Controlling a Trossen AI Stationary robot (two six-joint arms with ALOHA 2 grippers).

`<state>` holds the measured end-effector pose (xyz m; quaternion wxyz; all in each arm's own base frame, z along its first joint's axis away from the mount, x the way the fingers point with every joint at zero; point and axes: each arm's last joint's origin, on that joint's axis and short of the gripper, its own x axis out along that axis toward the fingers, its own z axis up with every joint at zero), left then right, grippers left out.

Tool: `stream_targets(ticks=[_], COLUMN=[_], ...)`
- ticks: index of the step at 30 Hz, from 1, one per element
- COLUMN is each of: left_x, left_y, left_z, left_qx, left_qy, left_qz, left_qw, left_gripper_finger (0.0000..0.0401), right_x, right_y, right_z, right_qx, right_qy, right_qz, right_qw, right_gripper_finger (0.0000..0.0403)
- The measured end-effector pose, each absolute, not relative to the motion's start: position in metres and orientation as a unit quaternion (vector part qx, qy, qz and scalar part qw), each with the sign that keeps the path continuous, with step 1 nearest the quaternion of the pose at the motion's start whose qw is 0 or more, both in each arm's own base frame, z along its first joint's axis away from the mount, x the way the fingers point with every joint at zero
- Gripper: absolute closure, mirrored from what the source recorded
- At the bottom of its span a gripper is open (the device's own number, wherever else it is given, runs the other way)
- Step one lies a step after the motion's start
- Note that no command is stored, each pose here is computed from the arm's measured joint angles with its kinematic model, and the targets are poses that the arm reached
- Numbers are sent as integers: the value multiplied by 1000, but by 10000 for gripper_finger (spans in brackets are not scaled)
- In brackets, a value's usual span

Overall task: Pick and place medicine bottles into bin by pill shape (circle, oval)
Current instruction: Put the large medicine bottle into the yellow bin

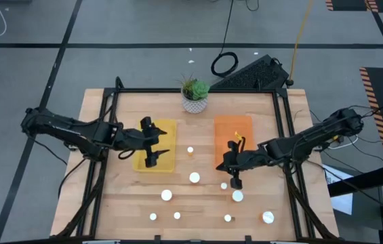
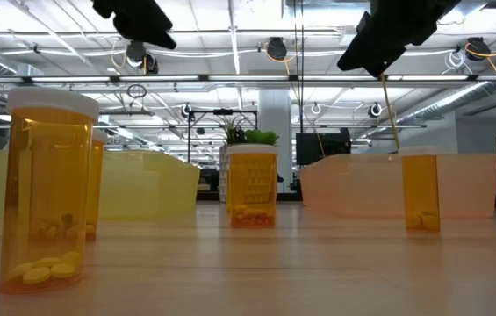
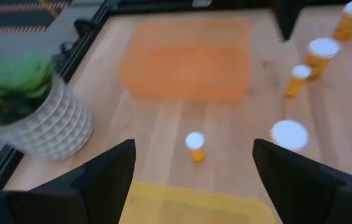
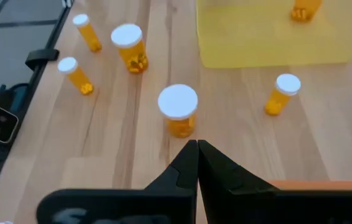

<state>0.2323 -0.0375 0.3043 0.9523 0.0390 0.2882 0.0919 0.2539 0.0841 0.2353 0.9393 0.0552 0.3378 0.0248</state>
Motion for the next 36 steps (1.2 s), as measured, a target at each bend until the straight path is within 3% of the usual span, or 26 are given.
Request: stream_targets(ticks=[18,25,36], left_x=[239,277,335], left_y=[-59,-83,-120], left_z=[309,320,327], left_qx=[40,69,150], left_qy=[259,279,392], left_qz=[35,11,-33], left_qw=[964,958,907], left_gripper_finger=[73,73,73], right_x=[237,234,230], right_y=[128,133,133], right_z=[228,227,223], right_qx=[96,82,78], right_qy=[353,343,381], right_qz=[28,12,35], right_qw=[930,936,920], right_gripper_finger=[403,403,403])
